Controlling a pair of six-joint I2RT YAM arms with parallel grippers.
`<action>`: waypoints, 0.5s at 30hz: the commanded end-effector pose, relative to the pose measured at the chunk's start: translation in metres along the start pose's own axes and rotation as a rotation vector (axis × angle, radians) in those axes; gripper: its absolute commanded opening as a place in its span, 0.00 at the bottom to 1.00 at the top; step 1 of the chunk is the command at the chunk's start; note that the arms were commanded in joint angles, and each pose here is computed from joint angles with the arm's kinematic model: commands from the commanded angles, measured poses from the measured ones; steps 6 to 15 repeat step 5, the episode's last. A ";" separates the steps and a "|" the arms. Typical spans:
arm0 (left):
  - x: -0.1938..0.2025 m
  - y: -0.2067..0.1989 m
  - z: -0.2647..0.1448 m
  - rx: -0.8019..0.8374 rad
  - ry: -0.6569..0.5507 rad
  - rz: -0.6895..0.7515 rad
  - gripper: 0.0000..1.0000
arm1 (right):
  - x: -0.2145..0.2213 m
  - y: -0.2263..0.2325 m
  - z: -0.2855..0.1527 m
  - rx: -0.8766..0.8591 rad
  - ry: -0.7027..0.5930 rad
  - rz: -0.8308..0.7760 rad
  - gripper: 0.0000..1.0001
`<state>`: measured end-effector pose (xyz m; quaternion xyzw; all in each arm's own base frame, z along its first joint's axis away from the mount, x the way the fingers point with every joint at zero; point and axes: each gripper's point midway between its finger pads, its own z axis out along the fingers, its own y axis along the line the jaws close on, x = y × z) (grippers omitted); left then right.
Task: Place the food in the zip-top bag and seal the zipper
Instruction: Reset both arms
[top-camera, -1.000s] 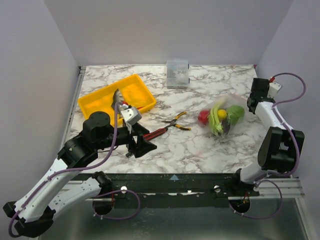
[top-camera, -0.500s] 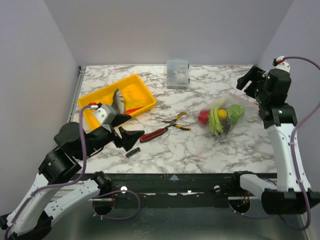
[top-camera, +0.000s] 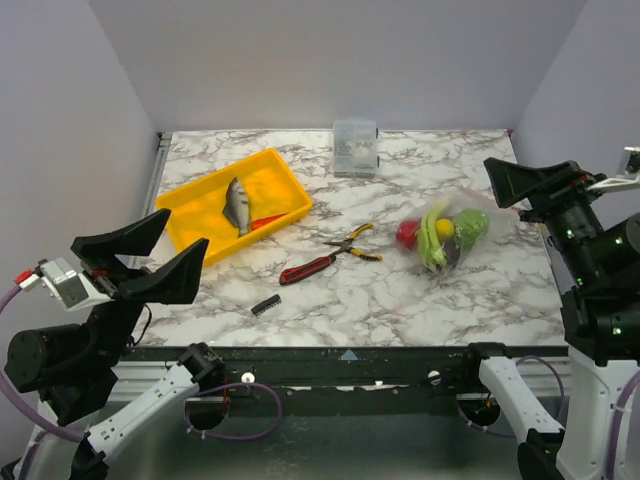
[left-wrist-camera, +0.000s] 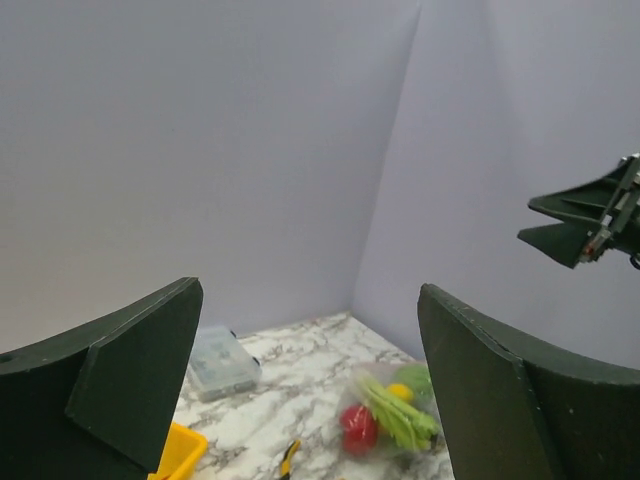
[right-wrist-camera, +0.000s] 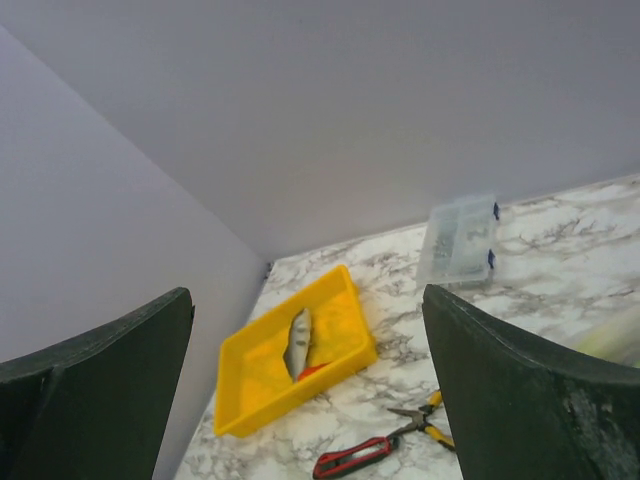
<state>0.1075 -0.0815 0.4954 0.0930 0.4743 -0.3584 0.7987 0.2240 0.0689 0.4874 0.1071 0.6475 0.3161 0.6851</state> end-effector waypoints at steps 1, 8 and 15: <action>-0.015 0.015 0.002 -0.080 -0.063 0.039 0.91 | -0.018 -0.015 -0.020 0.149 -0.077 0.018 0.99; -0.009 0.014 0.009 -0.079 -0.041 0.035 0.91 | -0.014 -0.031 -0.022 0.219 -0.068 -0.016 0.99; -0.009 0.014 0.009 -0.079 -0.041 0.035 0.91 | -0.014 -0.031 -0.022 0.219 -0.068 -0.016 0.99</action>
